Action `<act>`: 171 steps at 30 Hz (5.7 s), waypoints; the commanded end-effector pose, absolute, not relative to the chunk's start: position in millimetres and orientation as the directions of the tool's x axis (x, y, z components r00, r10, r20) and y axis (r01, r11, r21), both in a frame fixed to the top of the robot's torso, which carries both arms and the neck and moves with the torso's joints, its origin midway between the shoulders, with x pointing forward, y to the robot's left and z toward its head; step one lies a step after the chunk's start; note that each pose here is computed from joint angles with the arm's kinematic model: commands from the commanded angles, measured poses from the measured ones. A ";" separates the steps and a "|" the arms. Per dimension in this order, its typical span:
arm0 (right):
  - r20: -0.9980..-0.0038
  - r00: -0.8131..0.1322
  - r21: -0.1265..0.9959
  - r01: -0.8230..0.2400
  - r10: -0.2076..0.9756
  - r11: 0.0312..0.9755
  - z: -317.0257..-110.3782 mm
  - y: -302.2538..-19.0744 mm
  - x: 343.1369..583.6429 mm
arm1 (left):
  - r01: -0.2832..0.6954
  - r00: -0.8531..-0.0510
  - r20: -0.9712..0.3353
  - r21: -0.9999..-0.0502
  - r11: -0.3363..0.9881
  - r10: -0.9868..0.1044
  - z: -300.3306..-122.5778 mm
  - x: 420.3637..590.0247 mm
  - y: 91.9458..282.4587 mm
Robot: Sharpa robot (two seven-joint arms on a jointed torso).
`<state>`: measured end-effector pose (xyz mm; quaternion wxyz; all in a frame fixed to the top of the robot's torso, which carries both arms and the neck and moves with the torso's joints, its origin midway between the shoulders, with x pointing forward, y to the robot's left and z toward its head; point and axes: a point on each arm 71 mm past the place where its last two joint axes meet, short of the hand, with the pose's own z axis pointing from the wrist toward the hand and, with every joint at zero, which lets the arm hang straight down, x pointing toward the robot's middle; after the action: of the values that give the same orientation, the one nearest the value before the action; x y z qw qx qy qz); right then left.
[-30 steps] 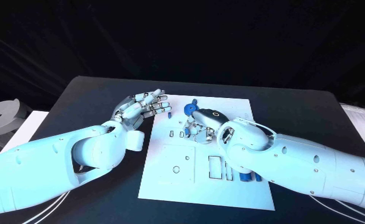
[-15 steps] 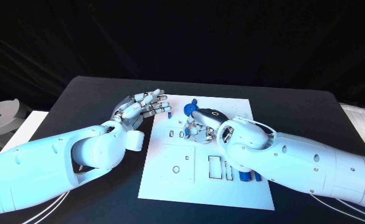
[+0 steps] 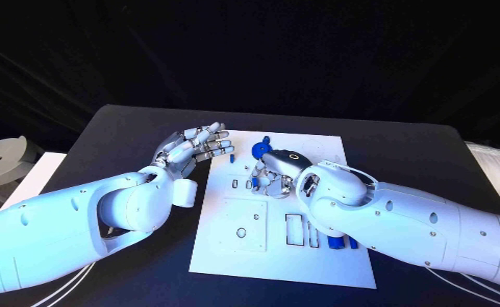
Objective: Assemble the parts on the task board
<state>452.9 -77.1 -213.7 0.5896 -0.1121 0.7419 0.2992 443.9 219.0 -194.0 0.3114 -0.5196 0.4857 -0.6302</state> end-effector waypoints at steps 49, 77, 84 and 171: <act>-0.688 -0.239 0.686 -0.523 0.685 0.506 -113.3 -194.2 447.1 | -0.197 -0.437 -0.071 -0.965 0.172 -0.897 -203.5 457.7 219.4; -0.718 -0.151 0.675 -0.389 0.679 0.627 -112.3 -252.6 467.6 | -0.099 -0.700 -0.626 -0.391 0.915 -0.344 -181.8 507.0 177.1; -0.750 -0.146 0.642 -0.396 0.645 0.656 -114.1 -250.0 467.2 | -0.091 -0.698 -0.632 -0.387 0.917 -0.336 -185.2 512.4 161.4; -0.783 -0.155 0.607 -0.403 0.603 0.685 -125.4 -241.4 469.2 | 0.004 -0.763 -0.610 -0.333 0.943 -0.212 -196.5 515.7 112.3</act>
<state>469.5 -242.7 -124.6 0.6485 0.0826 0.6490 0.3891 516.4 114.0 -196.8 0.3436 -0.0654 0.9229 -0.1612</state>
